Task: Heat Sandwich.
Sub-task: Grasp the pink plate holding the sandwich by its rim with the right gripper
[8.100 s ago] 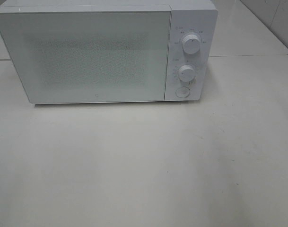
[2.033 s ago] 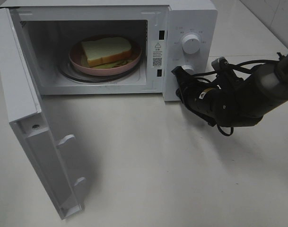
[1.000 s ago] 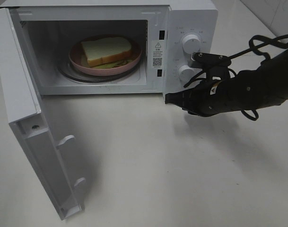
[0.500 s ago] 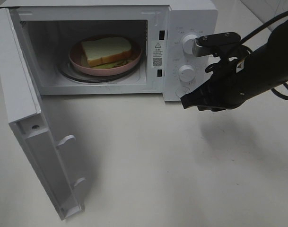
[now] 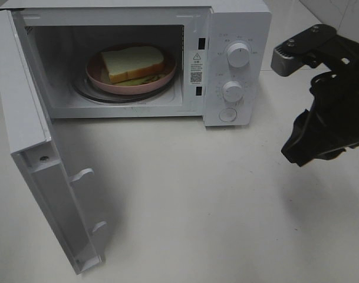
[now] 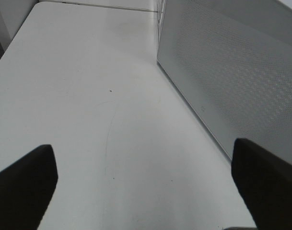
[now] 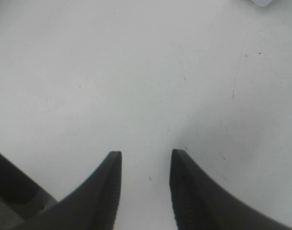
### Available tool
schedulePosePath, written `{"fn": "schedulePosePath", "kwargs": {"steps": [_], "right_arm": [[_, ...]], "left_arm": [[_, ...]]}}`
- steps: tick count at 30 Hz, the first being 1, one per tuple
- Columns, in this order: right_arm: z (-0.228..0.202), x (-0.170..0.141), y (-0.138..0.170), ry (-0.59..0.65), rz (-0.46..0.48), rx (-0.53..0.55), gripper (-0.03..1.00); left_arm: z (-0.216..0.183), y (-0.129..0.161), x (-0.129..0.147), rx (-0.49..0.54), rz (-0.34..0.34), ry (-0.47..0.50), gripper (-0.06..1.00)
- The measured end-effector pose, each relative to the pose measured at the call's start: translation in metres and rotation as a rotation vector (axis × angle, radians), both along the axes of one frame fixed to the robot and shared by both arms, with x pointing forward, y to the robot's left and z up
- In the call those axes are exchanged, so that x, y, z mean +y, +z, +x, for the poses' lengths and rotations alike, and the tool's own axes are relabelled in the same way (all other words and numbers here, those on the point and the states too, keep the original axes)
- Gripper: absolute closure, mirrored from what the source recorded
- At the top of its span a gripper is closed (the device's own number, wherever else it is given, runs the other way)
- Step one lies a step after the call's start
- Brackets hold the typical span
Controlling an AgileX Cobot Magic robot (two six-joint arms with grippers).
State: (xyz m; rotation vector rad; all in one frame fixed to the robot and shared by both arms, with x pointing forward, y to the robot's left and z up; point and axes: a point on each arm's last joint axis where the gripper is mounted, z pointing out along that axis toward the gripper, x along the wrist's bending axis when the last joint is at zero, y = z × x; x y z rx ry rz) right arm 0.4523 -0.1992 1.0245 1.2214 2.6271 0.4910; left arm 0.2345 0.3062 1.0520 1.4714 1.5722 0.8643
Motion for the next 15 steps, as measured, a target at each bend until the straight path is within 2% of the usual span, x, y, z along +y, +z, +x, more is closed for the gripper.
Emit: {"fn": "schedulePosePath", "kwargs": {"steps": [1, 2, 5, 6, 7, 10, 11, 14, 15], "right_arm": [[0.0, 0.0, 0.0, 0.0, 0.0, 0.0, 0.6], [-0.009, -0.003, 0.008, 0.041, -0.014, -0.002, 0.53], [-0.02, -0.008, 0.017, 0.116, -0.04, -0.003, 0.41], [-0.02, -0.008, 0.017, 0.116, -0.04, -0.003, 0.41], [-0.025, -0.01, 0.022, 0.163, -0.05, -0.018, 0.32], [-0.029, -0.011, 0.027, 0.278, -0.079, -0.07, 0.17], [-0.029, -0.011, 0.027, 0.278, -0.079, -0.07, 0.17], [-0.026, -0.011, 0.029, 0.409, -0.124, -0.145, 0.14], [-0.025, -0.01, 0.03, 0.529, -0.169, -0.19, 0.15]], "left_arm": [[0.0, 0.0, 0.0, 0.0, 0.0, 0.0, 0.04], [0.0, 0.0, 0.0, 0.0, 0.0, 0.0, 0.04], [0.0, 0.0, 0.0, 0.0, 0.0, 0.0, 0.04], [0.0, 0.0, 0.0, 0.0, 0.0, 0.0, 0.04], [0.0, 0.0, 0.0, 0.0, 0.0, 0.0, 0.04], [0.0, 0.0, 0.0, 0.0, 0.0, 0.0, 0.04], [0.0, 0.0, 0.0, 0.0, 0.0, 0.0, 0.04], [0.0, 0.0, 0.0, 0.0, 0.0, 0.0, 0.04], [0.0, 0.0, 0.0, 0.0, 0.0, 0.0, 0.04]]}}
